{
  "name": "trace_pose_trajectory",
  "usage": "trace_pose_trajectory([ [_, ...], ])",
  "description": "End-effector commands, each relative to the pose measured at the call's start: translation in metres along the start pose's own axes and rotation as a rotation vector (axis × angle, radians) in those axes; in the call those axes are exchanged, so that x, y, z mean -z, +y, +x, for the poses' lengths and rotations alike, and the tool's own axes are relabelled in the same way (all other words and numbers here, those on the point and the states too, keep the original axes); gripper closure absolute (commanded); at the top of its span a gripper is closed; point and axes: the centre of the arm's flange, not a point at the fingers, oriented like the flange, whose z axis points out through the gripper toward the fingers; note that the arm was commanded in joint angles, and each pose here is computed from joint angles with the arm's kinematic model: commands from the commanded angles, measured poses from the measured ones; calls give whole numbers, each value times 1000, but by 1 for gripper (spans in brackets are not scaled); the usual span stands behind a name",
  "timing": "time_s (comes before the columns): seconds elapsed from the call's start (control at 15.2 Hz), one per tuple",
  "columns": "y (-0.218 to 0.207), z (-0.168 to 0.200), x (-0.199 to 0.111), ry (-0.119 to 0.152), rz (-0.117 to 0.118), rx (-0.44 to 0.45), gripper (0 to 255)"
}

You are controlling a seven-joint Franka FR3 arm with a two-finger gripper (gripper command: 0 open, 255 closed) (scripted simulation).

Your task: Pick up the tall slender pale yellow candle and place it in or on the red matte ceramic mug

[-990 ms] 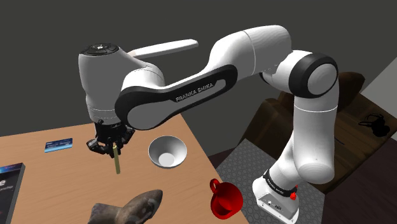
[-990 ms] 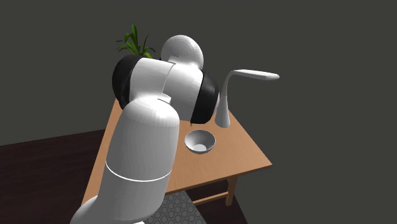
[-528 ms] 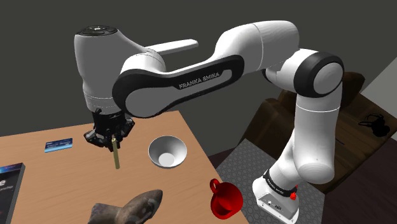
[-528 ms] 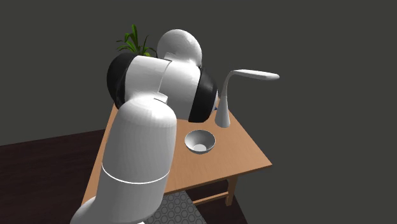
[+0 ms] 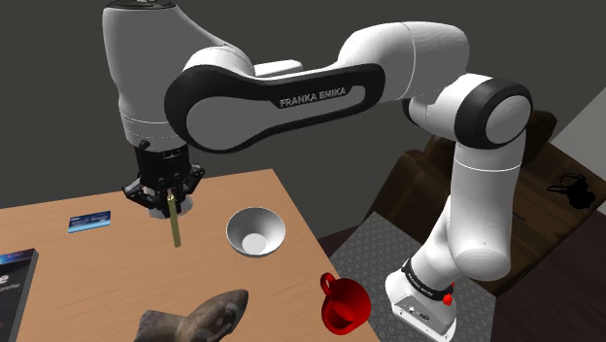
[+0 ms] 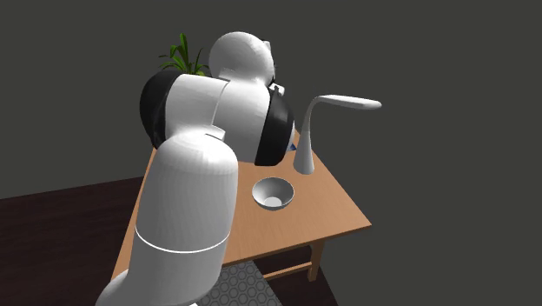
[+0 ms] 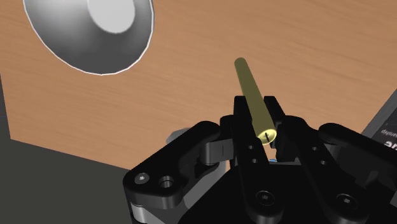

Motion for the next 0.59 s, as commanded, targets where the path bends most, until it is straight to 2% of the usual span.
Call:
trace_pose_trajectory([
  [0.0,0,0,10,0,0,0,255],
  [0.53,0,0,52,0,0,0,255],
])
